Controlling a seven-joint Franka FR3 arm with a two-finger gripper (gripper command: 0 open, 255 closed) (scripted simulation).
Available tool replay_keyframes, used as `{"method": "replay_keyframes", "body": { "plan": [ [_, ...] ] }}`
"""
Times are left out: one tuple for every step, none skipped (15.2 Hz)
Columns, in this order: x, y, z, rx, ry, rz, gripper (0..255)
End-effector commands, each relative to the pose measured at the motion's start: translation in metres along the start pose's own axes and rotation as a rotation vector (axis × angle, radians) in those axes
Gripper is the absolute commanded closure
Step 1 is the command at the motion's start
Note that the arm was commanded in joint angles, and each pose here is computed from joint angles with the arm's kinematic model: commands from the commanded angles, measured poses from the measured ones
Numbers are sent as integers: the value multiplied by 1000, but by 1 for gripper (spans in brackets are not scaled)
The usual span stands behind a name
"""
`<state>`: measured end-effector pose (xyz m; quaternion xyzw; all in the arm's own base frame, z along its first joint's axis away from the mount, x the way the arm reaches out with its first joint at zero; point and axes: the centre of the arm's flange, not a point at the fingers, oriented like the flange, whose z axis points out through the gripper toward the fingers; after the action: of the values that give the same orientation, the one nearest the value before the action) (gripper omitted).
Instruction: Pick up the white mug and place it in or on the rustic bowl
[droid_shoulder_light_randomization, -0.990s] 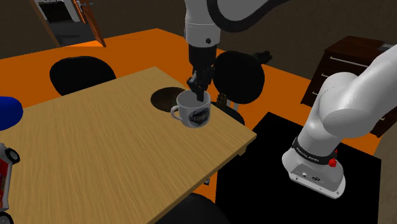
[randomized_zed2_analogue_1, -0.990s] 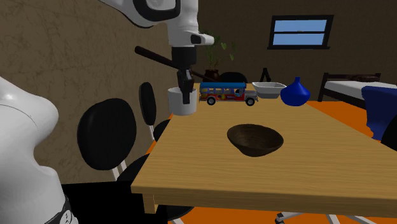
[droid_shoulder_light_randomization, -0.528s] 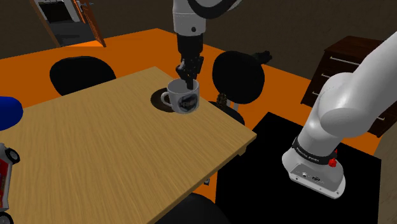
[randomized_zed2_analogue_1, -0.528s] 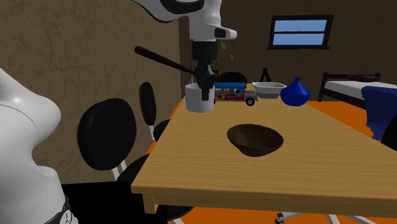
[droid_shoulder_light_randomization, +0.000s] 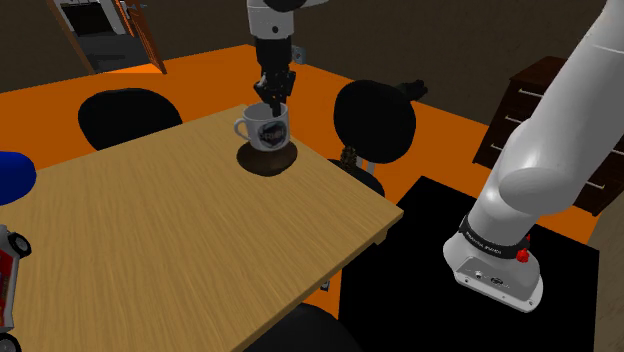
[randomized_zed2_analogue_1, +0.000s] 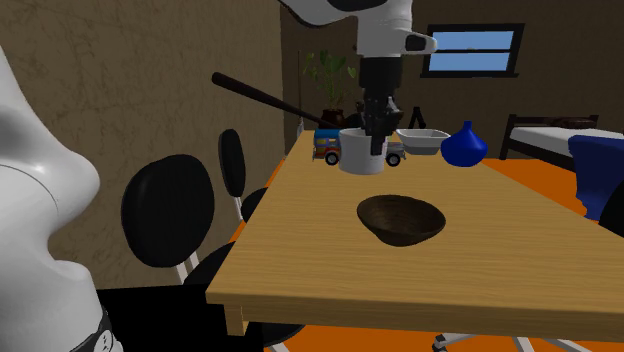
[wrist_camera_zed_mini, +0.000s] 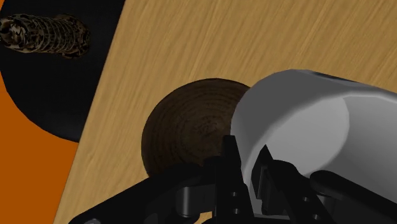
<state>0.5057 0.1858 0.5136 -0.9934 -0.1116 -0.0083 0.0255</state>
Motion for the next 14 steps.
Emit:
{"method": "replay_keyframes", "body": {
  "plan": [
    [25, 13, -1, 0, 0, 0, 255],
    [37, 19, -2, 0, 0, 0, 255],
    [48, 25, -3, 0, 0, 0, 255],
    [60, 31, -4, 0, 0, 0, 255],
    [72, 37, -6, 0, 0, 0, 255],
    [77, 40, -6, 0, 0, 0, 255],
    [77, 40, -1, 0, 0, 0, 255],
    [77, 40, 4, 0, 0, 0, 255],
    [77, 40, 10, 0, 0, 0, 255],
    [77, 41, 15, 0, 0, 0, 255],
    [77, 41, 20, 0, 0, 0, 255],
    [77, 41, 26, 0, 0, 0, 255],
    [76, 41, 31, 0, 0, 0, 255],
    [76, 42, 36, 0, 0, 0, 255]
  ]
}}
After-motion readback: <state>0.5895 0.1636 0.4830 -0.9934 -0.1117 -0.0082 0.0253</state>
